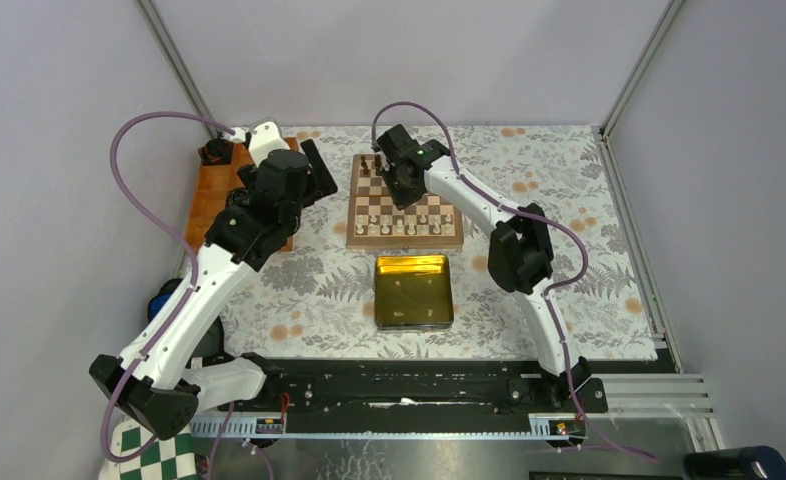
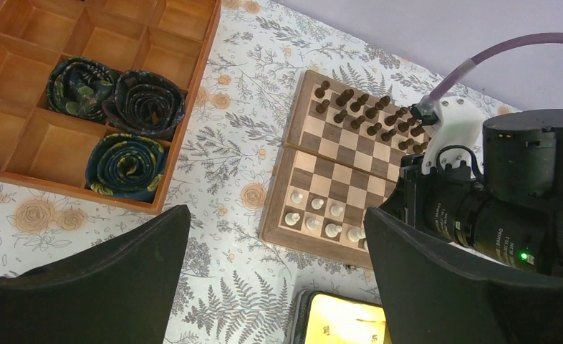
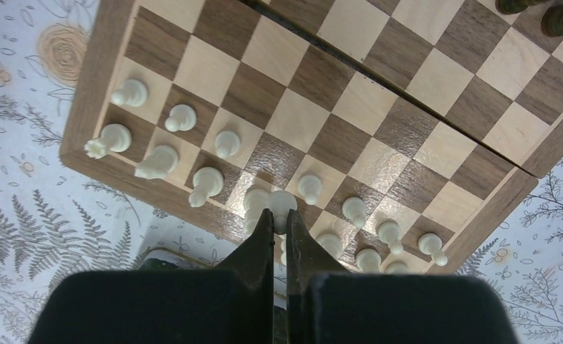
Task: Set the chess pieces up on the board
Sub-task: Place the chess piece on the chessboard.
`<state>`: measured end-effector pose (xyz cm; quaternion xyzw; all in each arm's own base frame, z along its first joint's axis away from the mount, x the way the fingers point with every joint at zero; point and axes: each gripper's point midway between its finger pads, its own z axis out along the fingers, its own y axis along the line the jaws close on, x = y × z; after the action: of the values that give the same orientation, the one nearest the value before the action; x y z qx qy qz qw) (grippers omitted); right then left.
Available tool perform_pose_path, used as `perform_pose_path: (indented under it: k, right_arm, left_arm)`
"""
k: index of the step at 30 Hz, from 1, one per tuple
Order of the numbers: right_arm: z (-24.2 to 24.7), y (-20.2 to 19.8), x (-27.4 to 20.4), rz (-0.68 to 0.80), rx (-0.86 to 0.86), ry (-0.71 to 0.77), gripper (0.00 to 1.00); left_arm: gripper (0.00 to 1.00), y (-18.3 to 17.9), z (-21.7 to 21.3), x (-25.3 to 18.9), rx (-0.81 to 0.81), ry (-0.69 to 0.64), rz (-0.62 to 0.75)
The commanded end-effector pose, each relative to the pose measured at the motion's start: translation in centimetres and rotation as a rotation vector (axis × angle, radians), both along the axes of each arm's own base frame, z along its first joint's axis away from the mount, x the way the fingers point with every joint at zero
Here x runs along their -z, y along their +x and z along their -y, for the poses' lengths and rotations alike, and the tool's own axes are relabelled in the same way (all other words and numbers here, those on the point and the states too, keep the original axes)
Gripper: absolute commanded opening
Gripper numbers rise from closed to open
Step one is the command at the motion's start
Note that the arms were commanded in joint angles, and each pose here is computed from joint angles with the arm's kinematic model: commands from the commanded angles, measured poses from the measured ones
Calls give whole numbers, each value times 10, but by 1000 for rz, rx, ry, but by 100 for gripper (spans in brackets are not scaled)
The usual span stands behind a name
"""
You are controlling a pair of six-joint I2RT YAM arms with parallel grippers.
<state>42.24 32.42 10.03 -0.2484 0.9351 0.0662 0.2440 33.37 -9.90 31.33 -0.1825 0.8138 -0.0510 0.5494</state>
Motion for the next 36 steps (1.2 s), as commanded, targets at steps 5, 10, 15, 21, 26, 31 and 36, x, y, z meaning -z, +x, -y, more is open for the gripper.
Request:
perform_pose_path:
  k: [5, 10, 15, 21, 26, 31, 36]
  right_arm:
    - [7, 7, 9, -36, 7, -16, 0]
    - [2, 8, 17, -49, 5, -6, 0]
    - [-2, 10, 22, -57, 5, 4, 0]
    - [-6, 11, 29, -72, 0, 13, 0]
    - [-7, 11, 33, -82, -4, 14, 0]
    - [-7, 9, 38, -91, -4, 8, 0]
    - [-7, 11, 41, -93, -2, 8, 0]
  left_arm:
    - [99, 3, 2, -8, 1, -7, 48]
    - [99, 3, 2, -6, 4, -8, 47]
    - [99, 4, 4, -3, 8, -9, 43]
    - [99, 5, 5, -2, 10, -11, 41]
    - [99, 8, 7, -1, 13, -11, 40]
    - [99, 10, 9, 1, 14, -10, 36]
    - [99, 12, 9, 2, 14, -8, 35]
